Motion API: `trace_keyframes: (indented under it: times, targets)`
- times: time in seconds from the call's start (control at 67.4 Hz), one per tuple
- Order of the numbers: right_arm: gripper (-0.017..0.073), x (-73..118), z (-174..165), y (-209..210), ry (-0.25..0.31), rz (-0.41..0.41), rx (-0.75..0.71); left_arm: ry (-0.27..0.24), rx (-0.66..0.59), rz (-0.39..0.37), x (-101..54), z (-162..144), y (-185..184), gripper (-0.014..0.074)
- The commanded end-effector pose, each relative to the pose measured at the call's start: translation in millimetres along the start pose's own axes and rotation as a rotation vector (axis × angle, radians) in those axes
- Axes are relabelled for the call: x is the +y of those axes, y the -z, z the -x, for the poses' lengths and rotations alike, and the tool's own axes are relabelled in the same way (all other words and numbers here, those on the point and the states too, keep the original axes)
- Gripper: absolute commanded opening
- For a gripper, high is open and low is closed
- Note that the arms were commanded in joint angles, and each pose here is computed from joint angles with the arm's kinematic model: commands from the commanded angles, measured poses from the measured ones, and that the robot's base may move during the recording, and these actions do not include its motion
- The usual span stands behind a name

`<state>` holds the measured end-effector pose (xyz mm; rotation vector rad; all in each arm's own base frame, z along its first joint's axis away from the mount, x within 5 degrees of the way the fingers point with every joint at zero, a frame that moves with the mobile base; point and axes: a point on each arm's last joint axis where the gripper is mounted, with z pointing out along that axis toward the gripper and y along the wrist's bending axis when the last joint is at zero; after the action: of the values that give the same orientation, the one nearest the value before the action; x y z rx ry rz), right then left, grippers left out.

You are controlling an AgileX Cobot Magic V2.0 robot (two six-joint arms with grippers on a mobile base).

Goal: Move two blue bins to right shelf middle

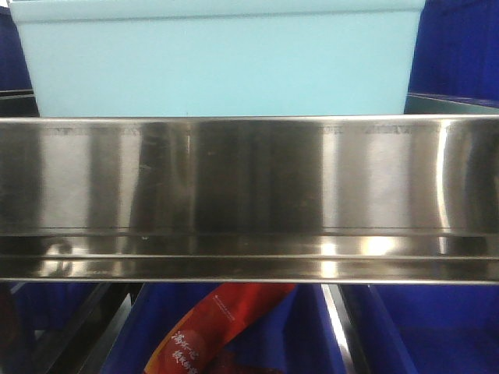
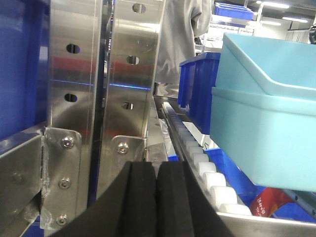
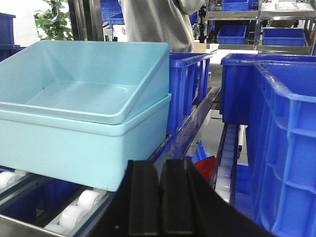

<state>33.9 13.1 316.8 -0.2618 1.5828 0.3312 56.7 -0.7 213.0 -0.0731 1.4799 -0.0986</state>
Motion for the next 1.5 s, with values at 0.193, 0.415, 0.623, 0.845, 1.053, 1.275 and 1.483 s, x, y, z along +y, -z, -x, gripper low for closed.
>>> trace_keyframes:
  times: [0.193,0.415,0.623,0.845,1.053,1.275,1.483]
  targets:
    - [-0.0162,-0.3,2,1,0.01,-0.005,-0.025,0.006,-0.034,0.0,-0.2,4,1,-0.0111]
    - [-0.0162,-0.3,2,1,0.01,-0.005,-0.025,0.006,-0.034,0.0,-0.2,4,1,-0.0111]
    - [-0.0162,-0.4,1,0,0.01,-0.005,-0.023,0.006,-0.034,0.0,-0.2,4,1,-0.0111]
    - [-0.0162,-4.7,-21,-8,0.041,-0.13,-0.049,0.006,-0.034,0.0,-0.2,4,1,-0.0111]
    - [-0.0162,-15.8,-60,-10,0.001,-0.325,-0.06,0.006,-0.034,0.0,-0.2,4,1,-0.0111]
    - [-0.0162,-25.1,-97,-15,0.003,-0.413,-0.034,0.006,-0.034,0.0,-0.2,4,1,-0.0111]
    - [-0.0162,-28.5,-106,-17,0.035,-0.433,-0.08,0.006,-0.034,0.0,-0.2,4,1,-0.0111]
